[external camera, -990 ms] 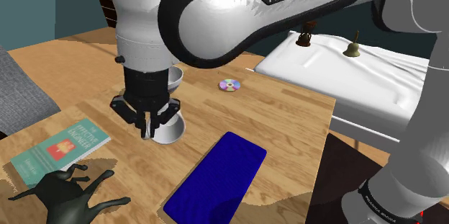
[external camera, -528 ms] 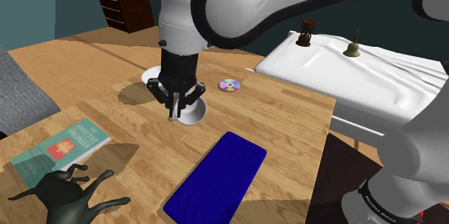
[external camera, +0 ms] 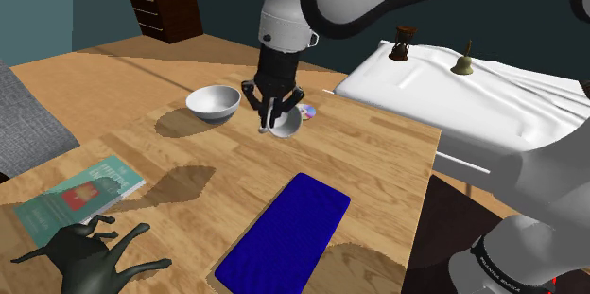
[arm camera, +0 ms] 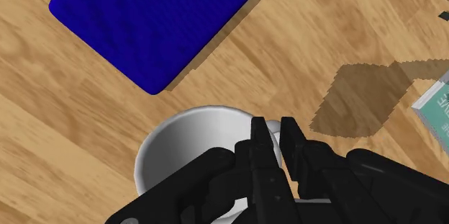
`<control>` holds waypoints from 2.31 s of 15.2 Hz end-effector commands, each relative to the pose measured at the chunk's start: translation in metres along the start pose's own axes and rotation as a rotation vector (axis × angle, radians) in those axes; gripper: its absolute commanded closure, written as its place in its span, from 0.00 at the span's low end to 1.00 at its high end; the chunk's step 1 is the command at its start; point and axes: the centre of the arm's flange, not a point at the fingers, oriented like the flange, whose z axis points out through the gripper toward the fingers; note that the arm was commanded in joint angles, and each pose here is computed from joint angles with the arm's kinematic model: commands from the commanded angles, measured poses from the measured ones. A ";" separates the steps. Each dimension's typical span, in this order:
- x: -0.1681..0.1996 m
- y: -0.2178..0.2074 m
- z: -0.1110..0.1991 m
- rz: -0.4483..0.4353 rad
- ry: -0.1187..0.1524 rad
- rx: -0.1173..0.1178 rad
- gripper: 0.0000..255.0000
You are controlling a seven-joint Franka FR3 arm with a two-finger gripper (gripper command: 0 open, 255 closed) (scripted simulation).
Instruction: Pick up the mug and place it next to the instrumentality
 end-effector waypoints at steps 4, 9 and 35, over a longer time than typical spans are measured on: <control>0.040 0.048 -0.013 -0.001 0.003 0.001 1.00; 0.083 0.096 -0.026 -0.001 0.003 0.001 1.00; 0.281 0.325 -0.071 -0.001 0.003 0.001 1.00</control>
